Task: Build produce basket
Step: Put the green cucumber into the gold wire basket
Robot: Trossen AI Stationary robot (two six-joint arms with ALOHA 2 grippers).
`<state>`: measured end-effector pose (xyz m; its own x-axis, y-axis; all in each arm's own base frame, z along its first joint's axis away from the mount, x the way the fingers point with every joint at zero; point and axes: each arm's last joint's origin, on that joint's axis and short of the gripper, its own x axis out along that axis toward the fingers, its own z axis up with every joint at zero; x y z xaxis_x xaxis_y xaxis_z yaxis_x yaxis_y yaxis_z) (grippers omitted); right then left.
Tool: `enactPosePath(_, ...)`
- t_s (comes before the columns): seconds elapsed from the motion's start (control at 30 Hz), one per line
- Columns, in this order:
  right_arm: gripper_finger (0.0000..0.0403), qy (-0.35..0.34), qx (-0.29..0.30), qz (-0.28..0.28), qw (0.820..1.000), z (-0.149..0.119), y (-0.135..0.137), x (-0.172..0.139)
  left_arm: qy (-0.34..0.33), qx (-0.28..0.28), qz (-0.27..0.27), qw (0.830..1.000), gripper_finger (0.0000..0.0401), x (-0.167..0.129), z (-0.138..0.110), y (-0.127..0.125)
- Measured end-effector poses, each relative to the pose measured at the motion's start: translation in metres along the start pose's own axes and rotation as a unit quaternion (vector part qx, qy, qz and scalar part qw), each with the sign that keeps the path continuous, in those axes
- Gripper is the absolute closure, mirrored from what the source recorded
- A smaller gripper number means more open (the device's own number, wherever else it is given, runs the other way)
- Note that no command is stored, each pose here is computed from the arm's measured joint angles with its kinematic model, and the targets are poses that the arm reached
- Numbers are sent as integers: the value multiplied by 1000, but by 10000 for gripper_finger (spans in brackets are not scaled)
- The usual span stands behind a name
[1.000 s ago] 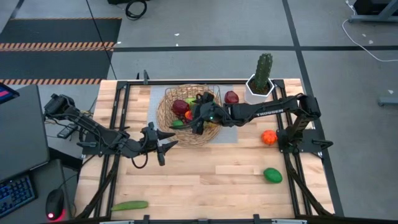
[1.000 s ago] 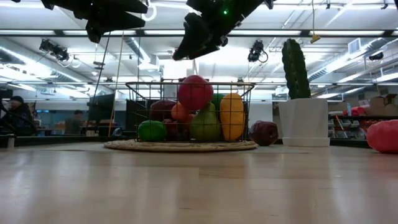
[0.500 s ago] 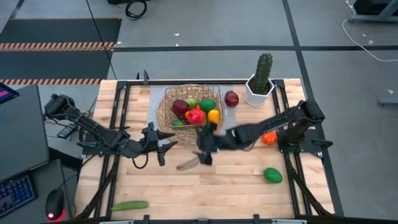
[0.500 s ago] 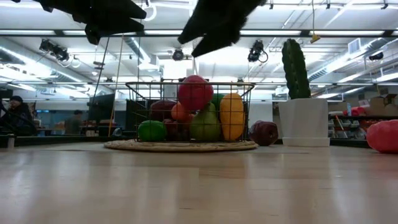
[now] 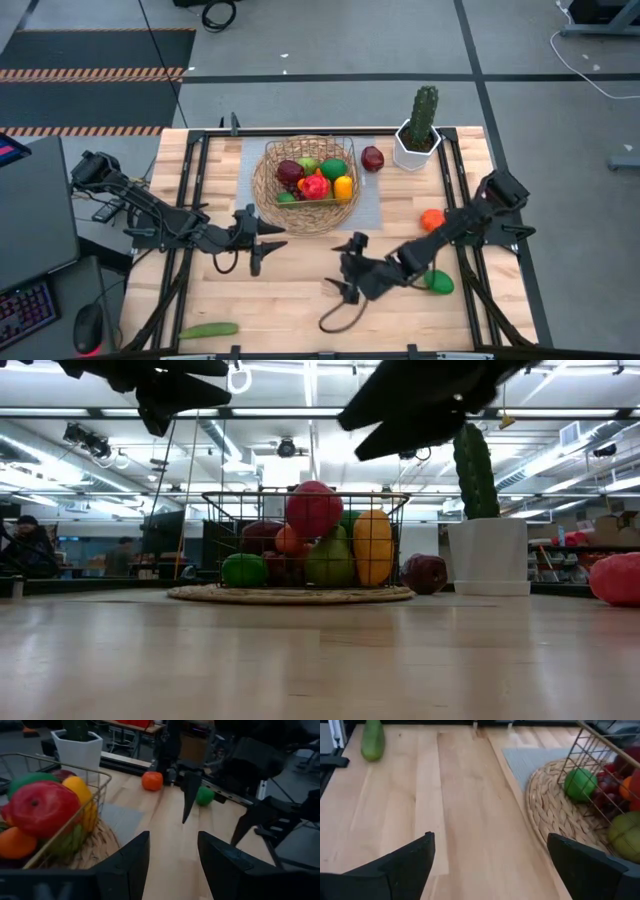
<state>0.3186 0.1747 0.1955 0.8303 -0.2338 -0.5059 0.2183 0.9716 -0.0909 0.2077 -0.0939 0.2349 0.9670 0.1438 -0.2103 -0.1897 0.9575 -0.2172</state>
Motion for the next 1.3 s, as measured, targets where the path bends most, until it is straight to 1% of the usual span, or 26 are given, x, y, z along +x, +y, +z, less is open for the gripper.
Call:
enactPosePath(0.1,19,-23,-4,-5,1000,-12,9,-9,1,1,-3,1000,227,0,0,0)
enactPosePath(0.17,21,-39,-19,-6,999,-19,14,-14,-9,16,-1,1000,227,1,3,1)
enactPosePath(0.23,23,-55,-21,-5,998,-25,18,-18,-26,32,0,999,227,2,7,2)
enactPosePath(0.3,24,-60,-20,0,998,-31,21,-21,-38,17,-7,999,227,2,10,1)
enactPosePath(0.33,25,-61,-15,4,998,-34,22,-23,-37,5,-20,999,227,2,10,-1)
enactPosePath(0.43,25,-58,1,13,998,-46,23,-26,-5,10,-60,998,227,-1,11,-8)
enactPosePath(0.57,25,-55,9,11,998,-65,21,-30,43,29,-81,995,227,-10,25,-28)
enactPosePath(0.63,25,-55,16,12,998,-74,17,-30,80,34,-74,993,227,-14,33,-38)
enactPosePath(0.73,25,-65,38,19,997,-82,13,-30,148,48,-46,987,227,-18,41,-49)
enactPosePath(0.8,25,-71,48,23,996,-87,9,-30,179,44,-34,982,227,-19,46,-60)
enactPosePath(0.87,25,-76,55,32,995,-90,9,-31,217,52,-22,975,227,-18,44,-70)
enactPosePath(0.93,25,-82,61,38,994,-92,9,-33,254,58,-22,965,227,-15,39,-83)
enactPosePath(1.03,25,-85,60,42,994,-95,10,-35,314,65,-28,947,227,-9,30,-101)
enactPosePath(1.13,25,-87,60,46,993,-95,12,-37,382,59,-33,922,227,-5,17,-117)
enactPosePath(1.3,25,-92,65,51,992,-94,14,-39,459,37,-43,886,227,-2,-5,-142)
